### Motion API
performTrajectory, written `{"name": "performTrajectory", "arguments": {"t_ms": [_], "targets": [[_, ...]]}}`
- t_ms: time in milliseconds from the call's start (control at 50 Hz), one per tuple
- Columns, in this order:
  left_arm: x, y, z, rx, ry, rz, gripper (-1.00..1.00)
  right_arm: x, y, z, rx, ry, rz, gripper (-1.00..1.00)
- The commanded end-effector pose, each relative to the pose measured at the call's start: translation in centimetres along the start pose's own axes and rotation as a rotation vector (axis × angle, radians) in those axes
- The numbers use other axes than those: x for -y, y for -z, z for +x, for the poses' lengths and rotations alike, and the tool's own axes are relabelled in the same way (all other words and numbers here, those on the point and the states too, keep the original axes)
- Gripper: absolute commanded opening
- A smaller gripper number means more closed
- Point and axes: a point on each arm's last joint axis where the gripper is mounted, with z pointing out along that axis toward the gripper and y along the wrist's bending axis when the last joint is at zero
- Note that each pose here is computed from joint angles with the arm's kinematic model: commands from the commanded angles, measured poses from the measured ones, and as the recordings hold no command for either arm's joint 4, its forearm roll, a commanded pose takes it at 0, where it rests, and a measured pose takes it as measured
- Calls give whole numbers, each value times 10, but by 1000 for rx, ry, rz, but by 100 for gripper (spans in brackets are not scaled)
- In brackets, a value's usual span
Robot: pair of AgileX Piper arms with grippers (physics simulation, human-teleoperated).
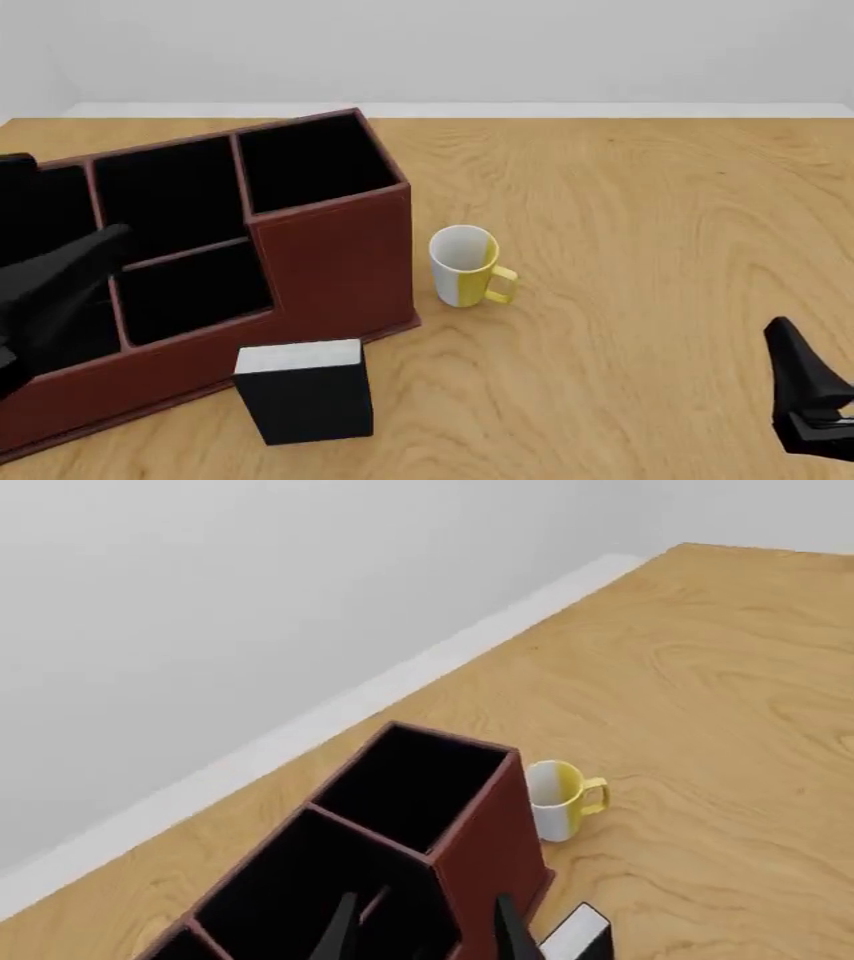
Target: Pick up the book and place it in the front compartment of the caddy.
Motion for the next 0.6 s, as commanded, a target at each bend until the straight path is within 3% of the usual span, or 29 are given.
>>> {"name": "performTrajectory", "arguments": {"t_ms": [20,80,180,260,340,480,600], "targets": [[8,-33,-19,-94,-131,149,100,0,-2,0,-9,13,-2,100],[15,-42,-22,-117,-174,222,100,0,-2,0,-10,19,-3,100],[13,-52,-32,-125,-234,224,100,0,-3,0,-12,24,-5,100],[15,-66,-44,-168,-253,260,100,0,-3,0,-11,28,-7,100],[19,-74,-49,-190,-322,299,100,0,-4,0,-12,30,-7,100],[27,-85,-65,-225,-334,372,100,-1,-5,0,-14,33,-9,100],[25,-100,-67,-261,-353,365,100,-1,-5,0,-14,33,-9,100]]}}
